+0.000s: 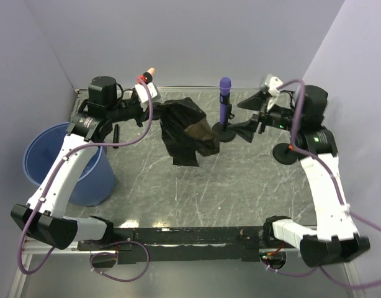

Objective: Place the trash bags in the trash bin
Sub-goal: Unfold the trash bag at the center of the board.

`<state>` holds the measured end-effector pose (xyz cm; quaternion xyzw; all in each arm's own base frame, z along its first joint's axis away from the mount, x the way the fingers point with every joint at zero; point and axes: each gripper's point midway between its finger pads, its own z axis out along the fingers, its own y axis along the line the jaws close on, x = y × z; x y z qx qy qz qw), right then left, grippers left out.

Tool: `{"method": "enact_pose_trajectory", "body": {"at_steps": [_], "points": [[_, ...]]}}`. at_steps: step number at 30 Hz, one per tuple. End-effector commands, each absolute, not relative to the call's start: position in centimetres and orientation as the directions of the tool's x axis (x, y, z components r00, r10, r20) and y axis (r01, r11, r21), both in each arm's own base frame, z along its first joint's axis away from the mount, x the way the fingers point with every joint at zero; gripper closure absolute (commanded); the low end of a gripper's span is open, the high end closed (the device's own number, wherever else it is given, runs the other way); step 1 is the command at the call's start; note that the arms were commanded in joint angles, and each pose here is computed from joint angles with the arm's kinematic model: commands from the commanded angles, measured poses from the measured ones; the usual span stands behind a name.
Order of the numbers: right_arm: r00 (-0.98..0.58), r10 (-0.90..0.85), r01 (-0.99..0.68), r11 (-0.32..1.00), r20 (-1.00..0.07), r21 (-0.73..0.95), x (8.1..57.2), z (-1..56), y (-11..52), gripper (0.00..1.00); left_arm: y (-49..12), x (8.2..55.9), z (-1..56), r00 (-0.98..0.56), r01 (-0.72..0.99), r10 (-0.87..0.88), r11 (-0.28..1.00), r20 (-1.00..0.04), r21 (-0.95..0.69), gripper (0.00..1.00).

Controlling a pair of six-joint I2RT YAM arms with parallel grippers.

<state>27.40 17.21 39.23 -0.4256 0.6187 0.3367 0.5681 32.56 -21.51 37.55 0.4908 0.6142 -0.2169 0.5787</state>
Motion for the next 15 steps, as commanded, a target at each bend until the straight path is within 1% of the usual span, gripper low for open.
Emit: {"method": "enact_pose_trajectory", "body": {"at_steps": [1, 4, 9, 15], "points": [[0.097, -0.082, -0.901, 0.415, -0.992, -0.122, 24.3, 42.8, 17.0, 0.01, -22.0, 32.4, 38.1, 0.175, 0.854, 0.314, 0.423, -0.933, 0.302, 0.99], [0.063, -0.112, -0.904, 0.414, -0.992, -0.105, 25.6, 39.8, 17.0, 0.01, -22.8, 31.1, 39.2, 0.186, 0.884, 0.266, 0.375, -0.946, 0.28, 0.99], [-0.01, -0.087, -0.942, 0.336, -0.996, -0.02, 28.6, 35.7, 18.7, 0.01, -23.3, 29.5, 40.6, 0.2, 0.909, 0.229, 0.319, -0.953, 0.268, 0.99], [0.038, -0.1, -0.968, 0.245, -0.994, -0.061, 31.5, 34.3, 21.7, 0.01, -23.4, 28.2, 42.3, 0.205, 0.917, 0.189, 0.306, -0.96, 0.256, 0.99]]}}
